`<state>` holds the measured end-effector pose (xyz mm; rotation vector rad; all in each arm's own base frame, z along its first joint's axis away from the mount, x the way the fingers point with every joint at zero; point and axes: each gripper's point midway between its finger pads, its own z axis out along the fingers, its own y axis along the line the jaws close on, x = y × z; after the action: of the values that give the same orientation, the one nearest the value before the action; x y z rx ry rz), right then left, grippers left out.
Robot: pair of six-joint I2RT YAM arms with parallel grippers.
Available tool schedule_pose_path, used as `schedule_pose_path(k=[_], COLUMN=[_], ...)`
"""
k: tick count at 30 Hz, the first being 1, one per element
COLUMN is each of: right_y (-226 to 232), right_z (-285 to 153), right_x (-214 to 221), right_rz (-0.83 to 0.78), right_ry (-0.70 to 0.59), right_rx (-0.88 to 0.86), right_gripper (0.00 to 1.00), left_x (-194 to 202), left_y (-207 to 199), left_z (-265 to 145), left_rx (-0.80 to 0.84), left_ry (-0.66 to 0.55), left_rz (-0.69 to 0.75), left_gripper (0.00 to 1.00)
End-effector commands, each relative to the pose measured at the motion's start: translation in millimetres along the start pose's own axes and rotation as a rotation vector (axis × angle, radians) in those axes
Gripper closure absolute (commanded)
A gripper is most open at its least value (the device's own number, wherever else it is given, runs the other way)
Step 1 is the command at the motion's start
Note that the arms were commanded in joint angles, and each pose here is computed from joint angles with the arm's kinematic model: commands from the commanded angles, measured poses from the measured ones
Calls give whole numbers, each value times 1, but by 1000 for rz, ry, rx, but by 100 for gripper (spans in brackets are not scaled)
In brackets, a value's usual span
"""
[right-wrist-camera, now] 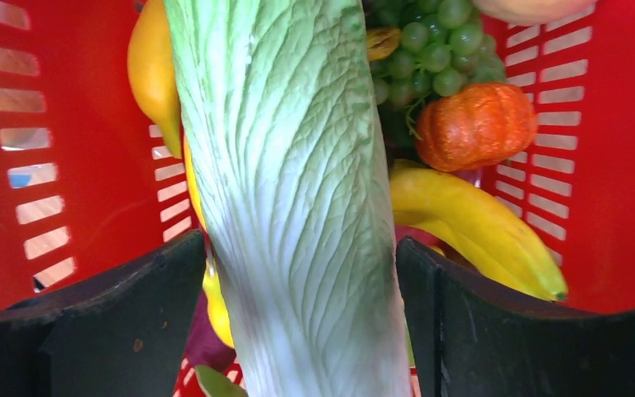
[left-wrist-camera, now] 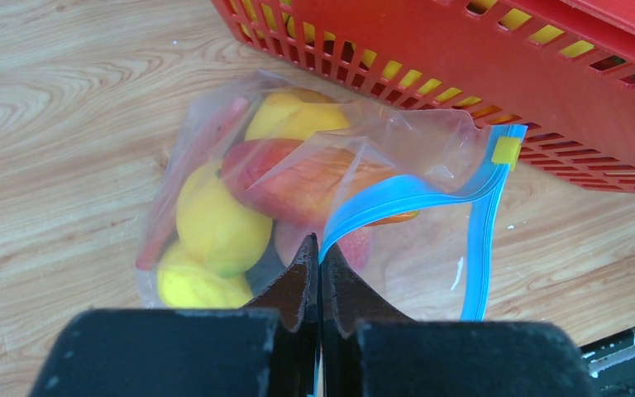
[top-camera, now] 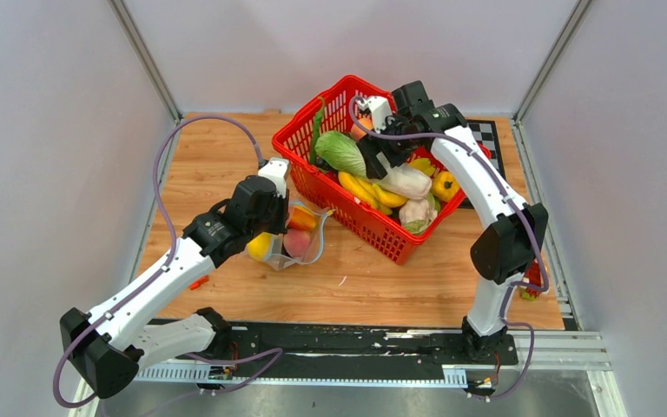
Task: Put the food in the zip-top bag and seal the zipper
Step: Place the fake vegetable in the bin, then pick up the fake fruit from the bin.
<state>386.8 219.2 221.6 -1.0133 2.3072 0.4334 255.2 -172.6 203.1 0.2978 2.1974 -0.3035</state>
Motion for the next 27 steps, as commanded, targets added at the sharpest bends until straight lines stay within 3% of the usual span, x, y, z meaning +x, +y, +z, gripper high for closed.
schedule_pose_path(k=[1, 8, 15, 21, 27], right_y=[-11, -5, 20, 24, 5], right_z=[-29, -41, -57, -26, 2], right_x=[-34, -38, -9, 35, 53], right_rz=[-40, -16, 49, 102, -6], right_ry=[-147, -194, -214, -57, 65], right_rx=[71, 67, 27, -13, -1], right_gripper=[13, 13, 25, 26, 20], left_x=[-17, -18, -20, -22, -18], left_y=[-1, -1, -4, -7, -6], left_z=[-8, -10, -12, -11, -12], left_rx=[6, 9, 24, 39, 41], left_ry=[-56, -59, -63, -66, -64], left_rz=[-6, -5, -3, 3, -2], left_gripper=[100, 100, 100, 100, 100])
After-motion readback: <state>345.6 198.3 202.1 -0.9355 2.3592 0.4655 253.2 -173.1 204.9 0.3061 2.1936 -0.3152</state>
